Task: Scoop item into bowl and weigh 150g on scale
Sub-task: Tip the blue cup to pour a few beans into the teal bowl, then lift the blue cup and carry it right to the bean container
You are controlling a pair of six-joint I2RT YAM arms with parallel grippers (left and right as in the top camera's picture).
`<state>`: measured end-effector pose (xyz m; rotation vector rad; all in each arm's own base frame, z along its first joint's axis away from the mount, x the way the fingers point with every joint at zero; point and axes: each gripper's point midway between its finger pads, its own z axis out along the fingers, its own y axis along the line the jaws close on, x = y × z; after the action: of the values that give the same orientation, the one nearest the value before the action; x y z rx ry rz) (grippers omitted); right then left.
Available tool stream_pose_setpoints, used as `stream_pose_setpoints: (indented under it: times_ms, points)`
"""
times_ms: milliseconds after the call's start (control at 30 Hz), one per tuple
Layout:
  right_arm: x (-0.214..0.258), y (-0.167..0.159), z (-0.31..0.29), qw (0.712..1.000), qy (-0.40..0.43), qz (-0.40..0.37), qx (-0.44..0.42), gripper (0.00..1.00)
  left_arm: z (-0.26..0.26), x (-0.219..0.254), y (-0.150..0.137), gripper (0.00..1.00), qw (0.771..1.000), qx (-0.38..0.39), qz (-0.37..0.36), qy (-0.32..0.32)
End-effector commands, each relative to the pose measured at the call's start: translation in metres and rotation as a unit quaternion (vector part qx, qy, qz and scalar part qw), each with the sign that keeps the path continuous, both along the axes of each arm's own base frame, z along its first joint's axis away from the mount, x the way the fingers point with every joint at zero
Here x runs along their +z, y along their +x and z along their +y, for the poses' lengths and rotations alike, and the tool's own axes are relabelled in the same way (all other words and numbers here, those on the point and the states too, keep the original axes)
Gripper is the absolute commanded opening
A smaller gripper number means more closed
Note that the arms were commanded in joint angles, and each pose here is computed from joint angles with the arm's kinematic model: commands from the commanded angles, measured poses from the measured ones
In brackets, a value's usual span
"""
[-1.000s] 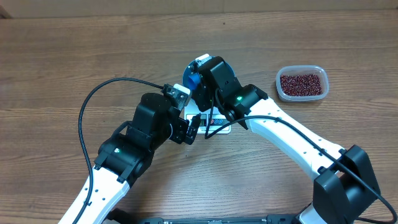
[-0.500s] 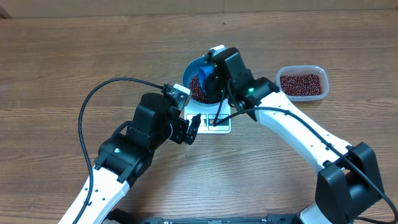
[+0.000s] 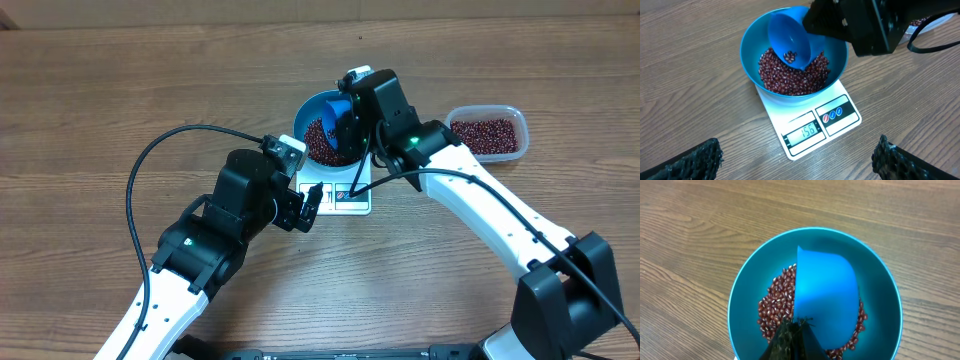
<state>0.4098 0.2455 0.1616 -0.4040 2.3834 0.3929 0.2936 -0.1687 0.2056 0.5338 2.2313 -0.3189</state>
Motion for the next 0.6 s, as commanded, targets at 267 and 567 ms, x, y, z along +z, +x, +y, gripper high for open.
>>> stream_pose_setpoints:
  times_ms: [267,567]
  points:
    - [0.033,0.0,-0.001,0.999,0.024,-0.033,-0.002,0.04,0.0,-0.005,-0.001,1.0,1.0,0.002,0.007,0.0]
    - [0.046,0.001,-0.007,0.998,0.022,-0.051,-0.012,0.04,0.0,-0.005,-0.001,1.0,1.0,0.002,0.007,0.0]
